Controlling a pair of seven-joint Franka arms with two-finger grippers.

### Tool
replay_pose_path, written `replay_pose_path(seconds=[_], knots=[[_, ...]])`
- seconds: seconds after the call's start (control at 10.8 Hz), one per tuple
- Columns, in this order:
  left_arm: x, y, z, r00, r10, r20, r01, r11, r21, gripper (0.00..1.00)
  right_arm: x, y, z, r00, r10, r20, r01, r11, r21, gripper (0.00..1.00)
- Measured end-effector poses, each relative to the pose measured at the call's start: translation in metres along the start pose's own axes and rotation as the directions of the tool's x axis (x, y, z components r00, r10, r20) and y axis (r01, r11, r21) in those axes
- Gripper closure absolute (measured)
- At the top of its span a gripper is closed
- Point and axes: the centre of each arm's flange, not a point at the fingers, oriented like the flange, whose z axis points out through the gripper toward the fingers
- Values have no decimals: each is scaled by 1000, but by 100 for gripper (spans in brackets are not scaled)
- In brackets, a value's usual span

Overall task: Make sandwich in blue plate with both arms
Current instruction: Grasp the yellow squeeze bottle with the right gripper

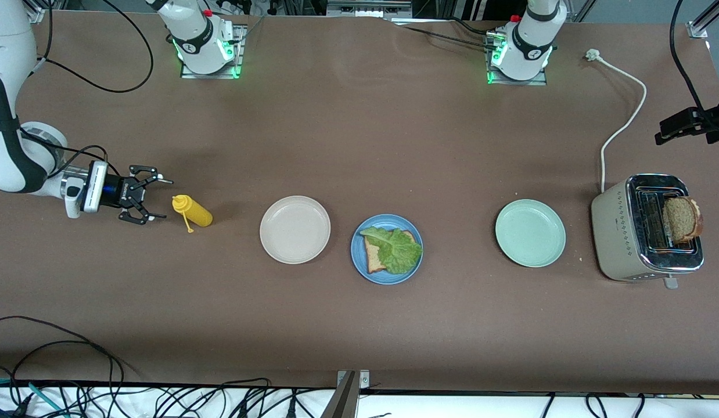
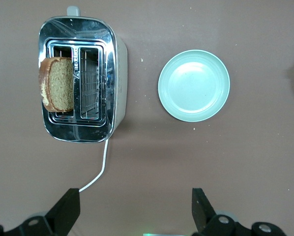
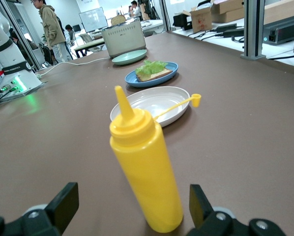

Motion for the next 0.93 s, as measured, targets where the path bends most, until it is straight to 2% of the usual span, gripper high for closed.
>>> replay_pose_path(seconds=[0.28, 0.56, 0.93], knots=[[0, 0, 0, 1000, 0, 0, 0, 1000, 0, 0, -19, 10, 14, 999, -26, -36, 27, 999, 31, 0], [0, 0, 0, 1000, 0, 1, 0, 1000, 0, 0, -34, 14, 24, 997, -23, -76, 24, 999, 21, 0], [0, 0, 0, 1000, 0, 1, 0, 1000, 0, 0, -27, 18, 47, 993, -37, -115, 42, 998, 37, 0]])
